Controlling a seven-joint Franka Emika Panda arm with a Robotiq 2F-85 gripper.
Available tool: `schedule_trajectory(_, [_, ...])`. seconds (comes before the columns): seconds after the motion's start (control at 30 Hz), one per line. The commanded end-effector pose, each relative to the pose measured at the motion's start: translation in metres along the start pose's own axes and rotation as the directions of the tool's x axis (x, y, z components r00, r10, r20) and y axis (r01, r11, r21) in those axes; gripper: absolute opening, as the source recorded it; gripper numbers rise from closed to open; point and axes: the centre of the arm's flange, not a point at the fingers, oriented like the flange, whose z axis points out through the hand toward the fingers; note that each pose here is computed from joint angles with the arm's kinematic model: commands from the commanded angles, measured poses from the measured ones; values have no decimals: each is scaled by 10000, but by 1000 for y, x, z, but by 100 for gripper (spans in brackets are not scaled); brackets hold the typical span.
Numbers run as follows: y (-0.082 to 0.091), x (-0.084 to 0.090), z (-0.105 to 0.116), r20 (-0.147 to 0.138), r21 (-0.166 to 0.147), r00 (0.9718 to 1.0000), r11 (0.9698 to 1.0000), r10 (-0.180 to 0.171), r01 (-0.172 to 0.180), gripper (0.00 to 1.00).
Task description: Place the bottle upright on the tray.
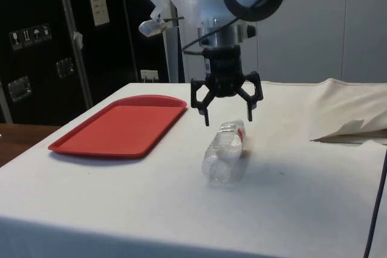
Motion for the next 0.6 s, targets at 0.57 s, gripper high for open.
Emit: schedule_trajectory(0.57, [-7,-4,-3,-130,517,9944,9933,1044,-1036,100])
